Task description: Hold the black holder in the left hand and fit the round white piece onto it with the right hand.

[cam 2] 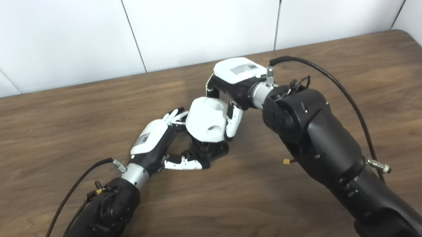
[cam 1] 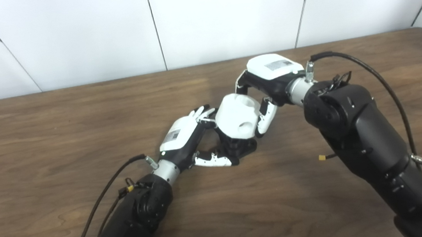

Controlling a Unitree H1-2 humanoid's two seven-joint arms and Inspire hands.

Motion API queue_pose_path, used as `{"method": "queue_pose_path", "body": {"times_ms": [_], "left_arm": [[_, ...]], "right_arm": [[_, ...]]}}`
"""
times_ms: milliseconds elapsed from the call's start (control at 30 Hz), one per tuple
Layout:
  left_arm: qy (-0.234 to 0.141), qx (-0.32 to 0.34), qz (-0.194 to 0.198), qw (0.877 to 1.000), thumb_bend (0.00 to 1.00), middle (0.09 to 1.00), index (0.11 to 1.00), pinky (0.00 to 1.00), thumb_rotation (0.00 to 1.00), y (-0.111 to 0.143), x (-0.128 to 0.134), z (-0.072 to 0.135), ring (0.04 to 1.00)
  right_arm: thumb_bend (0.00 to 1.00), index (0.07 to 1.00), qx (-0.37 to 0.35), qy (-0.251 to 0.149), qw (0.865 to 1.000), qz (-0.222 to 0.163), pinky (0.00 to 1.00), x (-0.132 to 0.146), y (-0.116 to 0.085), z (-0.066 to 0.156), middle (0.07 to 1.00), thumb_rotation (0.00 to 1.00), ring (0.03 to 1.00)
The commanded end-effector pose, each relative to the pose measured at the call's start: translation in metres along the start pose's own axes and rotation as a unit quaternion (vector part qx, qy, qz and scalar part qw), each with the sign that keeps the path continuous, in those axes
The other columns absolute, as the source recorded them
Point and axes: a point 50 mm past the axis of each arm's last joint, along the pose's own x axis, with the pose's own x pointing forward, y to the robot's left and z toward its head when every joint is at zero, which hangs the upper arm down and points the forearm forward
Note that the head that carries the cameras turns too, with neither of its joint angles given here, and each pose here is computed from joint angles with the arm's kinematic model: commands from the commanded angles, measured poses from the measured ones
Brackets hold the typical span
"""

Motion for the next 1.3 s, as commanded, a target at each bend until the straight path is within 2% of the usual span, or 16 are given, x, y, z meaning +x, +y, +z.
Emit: {"method": "queue_pose_path", "body": {"times_ms": [0,400,767,1267], "left_arm": [[0.030,0.013,-0.100,0.994,0.52,0.922,0.482,1.00,0.06,-0.039,-0.012,-0.004,1.000],[0.032,0.016,-0.106,0.994,0.52,0.921,0.481,1.00,0.06,-0.041,-0.011,-0.005,1.000],[0.030,0.022,-0.109,0.993,0.52,0.921,0.482,1.00,0.06,-0.043,-0.008,-0.004,1.000],[0.031,0.016,-0.107,0.994,0.52,0.919,0.481,1.00,0.06,-0.042,-0.007,-0.004,1.000]], "right_arm": [[0.53,0.480,-0.021,-0.043,0.999,-0.004,0.66,-0.002,-0.007,0.013,0.709,0.14,0.771],[0.53,0.480,-0.029,-0.066,0.997,-0.008,0.71,-0.010,-0.018,0.020,0.694,0.14,0.768],[0.53,0.480,-0.046,-0.088,0.995,-0.012,0.63,-0.012,-0.026,0.033,0.700,0.14,0.731],[0.53,0.480,-0.054,-0.082,0.995,0.004,0.63,-0.010,-0.020,0.031,0.701,0.14,0.746]]}}
